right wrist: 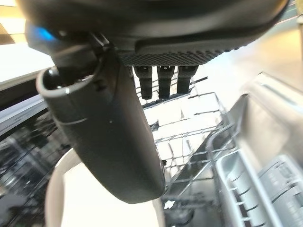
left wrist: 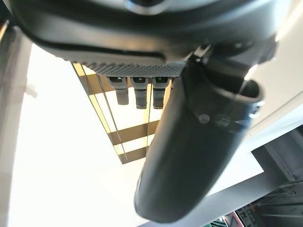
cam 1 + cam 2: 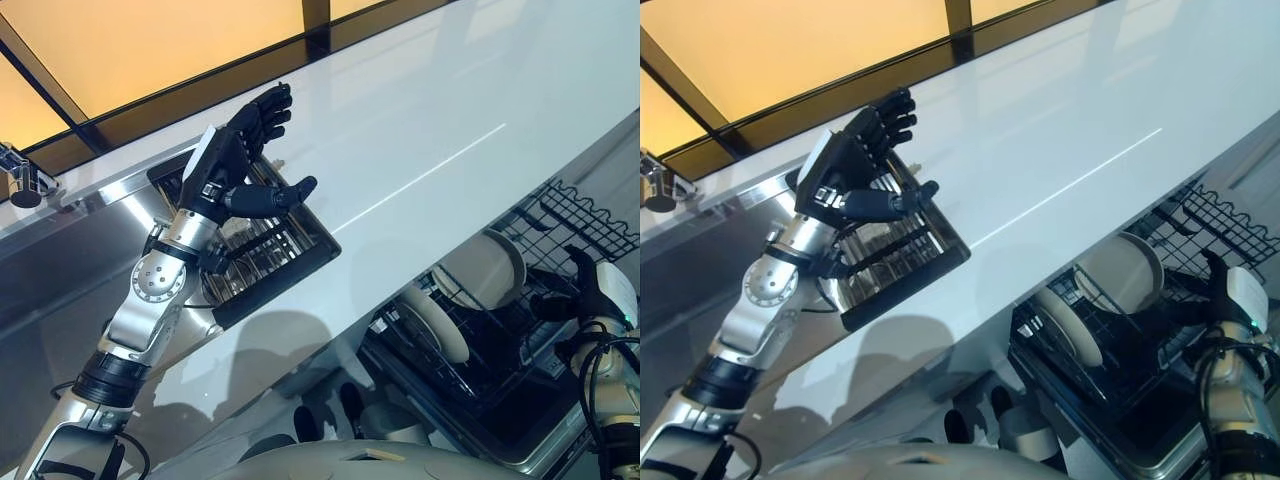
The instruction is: Pick up plates and place into dishwasher.
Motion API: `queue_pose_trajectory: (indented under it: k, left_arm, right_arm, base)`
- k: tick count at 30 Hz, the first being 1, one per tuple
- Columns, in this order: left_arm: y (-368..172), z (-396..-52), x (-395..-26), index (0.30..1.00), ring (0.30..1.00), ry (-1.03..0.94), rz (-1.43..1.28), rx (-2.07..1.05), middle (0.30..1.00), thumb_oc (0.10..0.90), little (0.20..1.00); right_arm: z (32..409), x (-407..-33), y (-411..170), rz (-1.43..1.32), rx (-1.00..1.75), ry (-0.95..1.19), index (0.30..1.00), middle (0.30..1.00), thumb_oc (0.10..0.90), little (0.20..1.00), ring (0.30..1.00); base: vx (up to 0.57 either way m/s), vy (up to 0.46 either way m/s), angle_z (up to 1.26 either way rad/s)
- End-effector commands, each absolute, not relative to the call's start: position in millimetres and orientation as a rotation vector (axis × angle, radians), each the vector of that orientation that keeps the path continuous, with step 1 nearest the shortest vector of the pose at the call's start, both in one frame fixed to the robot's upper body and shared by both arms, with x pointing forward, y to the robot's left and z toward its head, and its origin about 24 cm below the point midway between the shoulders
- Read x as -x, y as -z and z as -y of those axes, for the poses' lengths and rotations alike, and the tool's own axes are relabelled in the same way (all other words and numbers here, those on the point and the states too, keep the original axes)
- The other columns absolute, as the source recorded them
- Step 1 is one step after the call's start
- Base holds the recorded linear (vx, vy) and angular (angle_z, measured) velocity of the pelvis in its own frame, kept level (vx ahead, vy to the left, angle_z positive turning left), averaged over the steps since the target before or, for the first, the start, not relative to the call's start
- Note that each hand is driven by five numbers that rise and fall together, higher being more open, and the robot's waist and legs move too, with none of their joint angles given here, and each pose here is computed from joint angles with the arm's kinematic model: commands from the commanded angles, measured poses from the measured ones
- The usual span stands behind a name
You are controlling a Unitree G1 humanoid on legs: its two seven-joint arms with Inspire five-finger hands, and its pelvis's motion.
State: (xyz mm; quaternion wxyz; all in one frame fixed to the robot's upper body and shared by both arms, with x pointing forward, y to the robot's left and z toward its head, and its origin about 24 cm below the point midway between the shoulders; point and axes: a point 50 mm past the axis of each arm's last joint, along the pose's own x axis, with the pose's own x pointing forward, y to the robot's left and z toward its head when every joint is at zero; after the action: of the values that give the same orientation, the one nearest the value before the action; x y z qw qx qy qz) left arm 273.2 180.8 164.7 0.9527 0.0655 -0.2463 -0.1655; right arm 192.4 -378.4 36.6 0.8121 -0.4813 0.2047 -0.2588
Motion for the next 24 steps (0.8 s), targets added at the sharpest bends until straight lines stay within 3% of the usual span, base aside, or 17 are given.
queue_pose_trajectory:
  k: [1, 3, 5, 6, 24]
  left_arm:
    - [-209.7, -185.4, -266.8, 0.900, 0.900, 0.310, 0.767, -0.126, 0.900, 0.800, 0.900]
    - [-210.7, -185.8, -266.7, 0.900, 0.900, 0.310, 0.770, -0.126, 0.900, 0.800, 0.900]
    - [-211.7, -185.2, -266.3, 0.900, 0.900, 0.311, 0.775, -0.125, 0.900, 0.800, 0.900]
    - [-212.2, -185.1, -266.2, 0.900, 0.900, 0.313, 0.776, -0.124, 0.900, 0.800, 0.900]
    - [-215.3, -174.3, -265.8, 0.900, 0.900, 0.382, 0.767, -0.131, 0.900, 0.800, 0.900]
  right_arm:
    - [406.4, -195.9, -93.7, -0.289, 1.154, 0.709, 0.900, 0.900, 0.800, 0.900, 0.900]
    - [411.0, -190.5, -88.0, -0.345, 1.154, 0.696, 0.900, 0.900, 0.800, 0.900, 0.900]
    - [413.5, -186.1, -80.8, -0.391, 1.153, 0.686, 0.554, 0.554, 0.396, 0.496, 0.554]
    - [414.6, -184.1, -76.4, -0.415, 1.152, 0.679, 0.300, 0.300, 0.100, 0.200, 0.300]
    - [418.2, -162.5, -22.9, -0.700, 1.149, 0.593, 0.300, 0.300, 0.100, 0.200, 0.300]
  base:
    - [0.00, 0.000, 0.00]
    - [0.00, 0.000, 0.00]
    - [0.00, 0.000, 0.00]
    - [0.00, 0.000, 0.00]
    - [0.00, 0.000, 0.00]
